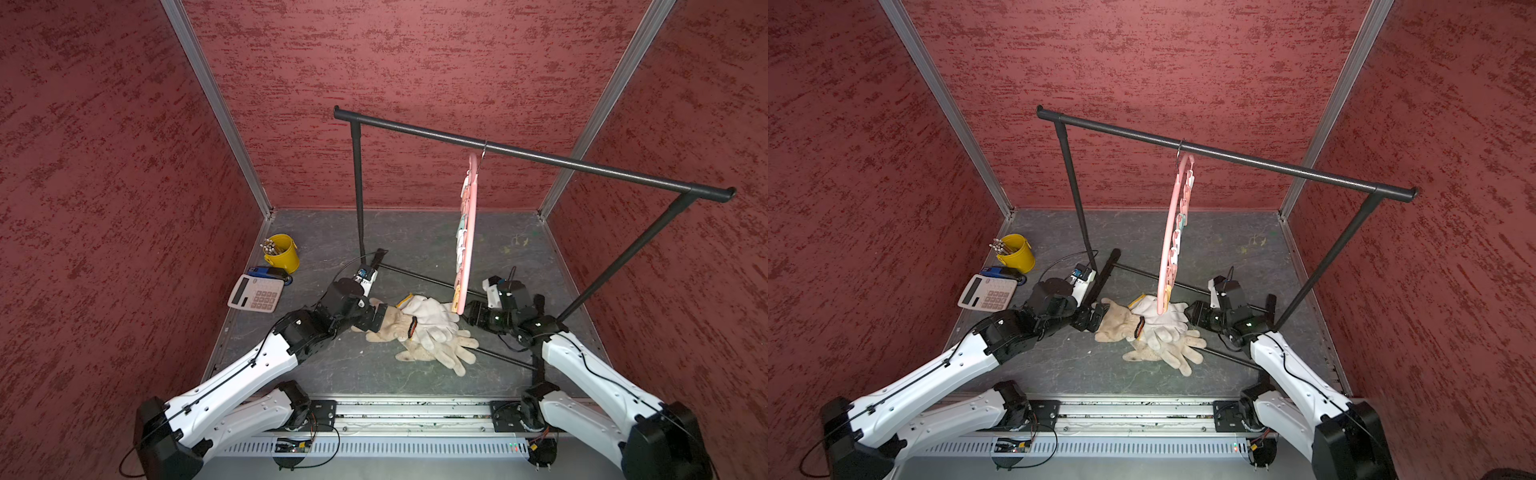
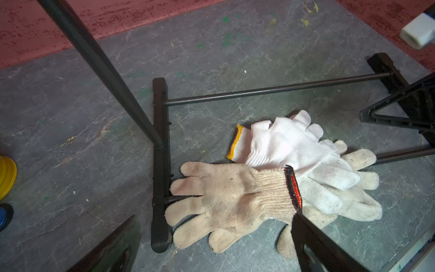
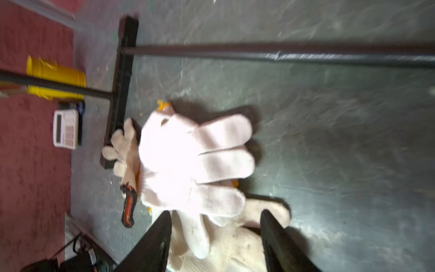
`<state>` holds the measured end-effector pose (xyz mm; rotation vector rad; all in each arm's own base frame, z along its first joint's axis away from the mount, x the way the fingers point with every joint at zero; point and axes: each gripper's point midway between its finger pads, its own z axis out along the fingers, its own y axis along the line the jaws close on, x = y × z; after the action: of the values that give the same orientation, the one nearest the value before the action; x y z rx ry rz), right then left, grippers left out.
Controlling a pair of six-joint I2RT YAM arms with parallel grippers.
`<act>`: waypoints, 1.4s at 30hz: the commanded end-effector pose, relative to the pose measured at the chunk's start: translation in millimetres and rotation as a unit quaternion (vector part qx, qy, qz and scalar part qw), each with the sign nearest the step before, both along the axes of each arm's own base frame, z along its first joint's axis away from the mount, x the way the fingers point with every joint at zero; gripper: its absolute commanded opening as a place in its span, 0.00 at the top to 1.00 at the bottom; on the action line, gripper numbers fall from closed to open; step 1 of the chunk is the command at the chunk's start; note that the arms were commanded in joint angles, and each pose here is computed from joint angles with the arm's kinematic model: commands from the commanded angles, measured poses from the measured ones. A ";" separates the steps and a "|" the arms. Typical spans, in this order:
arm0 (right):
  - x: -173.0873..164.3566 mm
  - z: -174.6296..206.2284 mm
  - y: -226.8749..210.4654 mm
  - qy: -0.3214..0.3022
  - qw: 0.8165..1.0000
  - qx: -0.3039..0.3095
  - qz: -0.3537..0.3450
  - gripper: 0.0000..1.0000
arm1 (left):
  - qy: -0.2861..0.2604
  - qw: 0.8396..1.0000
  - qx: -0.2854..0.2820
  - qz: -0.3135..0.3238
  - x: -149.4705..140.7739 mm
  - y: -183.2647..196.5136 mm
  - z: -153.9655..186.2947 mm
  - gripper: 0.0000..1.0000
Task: Clip the gloves onto a hanger to dry
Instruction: Pick up the glove from the center of the board.
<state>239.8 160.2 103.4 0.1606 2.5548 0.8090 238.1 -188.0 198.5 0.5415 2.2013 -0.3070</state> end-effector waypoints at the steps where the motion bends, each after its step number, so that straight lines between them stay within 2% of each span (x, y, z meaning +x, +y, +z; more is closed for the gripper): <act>1: 2.9 20.0 25.8 -0.030 0.998 -0.015 0.047 0.39 | 0.004 1.000 -0.017 0.005 -1.3 -2.2 8.4 0.00; 3: -1.6 24.8 42.8 -0.028 0.997 0.002 0.074 0.39 | 0.011 1.000 -0.026 0.012 -2.6 -1.9 9.9 0.00; 7: -1.5 35.1 64.0 -0.027 0.995 0.039 0.084 0.39 | 0.044 0.997 -0.048 -0.029 -18.9 -17.2 8.4 0.00; 11: 1.6 41.9 87.2 -0.022 0.993 0.067 0.091 0.41 | 0.059 0.996 -0.024 -0.055 -33.4 -24.9 -0.1 0.00; 20: -15.0 27.0 145.4 0.014 0.986 0.079 0.146 0.48 | 0.025 0.999 -0.016 -0.017 -29.5 -5.8 3.1 0.00; 29: -11.4 5.2 149.3 0.021 0.990 0.055 0.128 0.51 | -0.023 0.999 -0.033 -0.033 -34.5 1.4 14.4 0.00; 33: -4.3 -2.2 143.8 0.016 0.993 0.031 0.113 0.51 | -0.019 0.999 -0.019 -0.039 -36.5 3.5 10.7 0.00; 40: 1.8 -1.5 145.7 0.007 0.994 0.027 0.108 0.50 | -0.020 0.999 -0.019 -0.034 -37.0 6.3 7.3 0.00; 42: 2.9 -12.0 146.4 0.017 0.994 0.018 0.108 0.50 | -0.022 0.999 -0.017 -0.031 -35.7 6.7 7.3 0.00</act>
<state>231.0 298.6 88.2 -0.0940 2.6525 0.9522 201.5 -182.1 205.2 0.5893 2.1521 -0.3756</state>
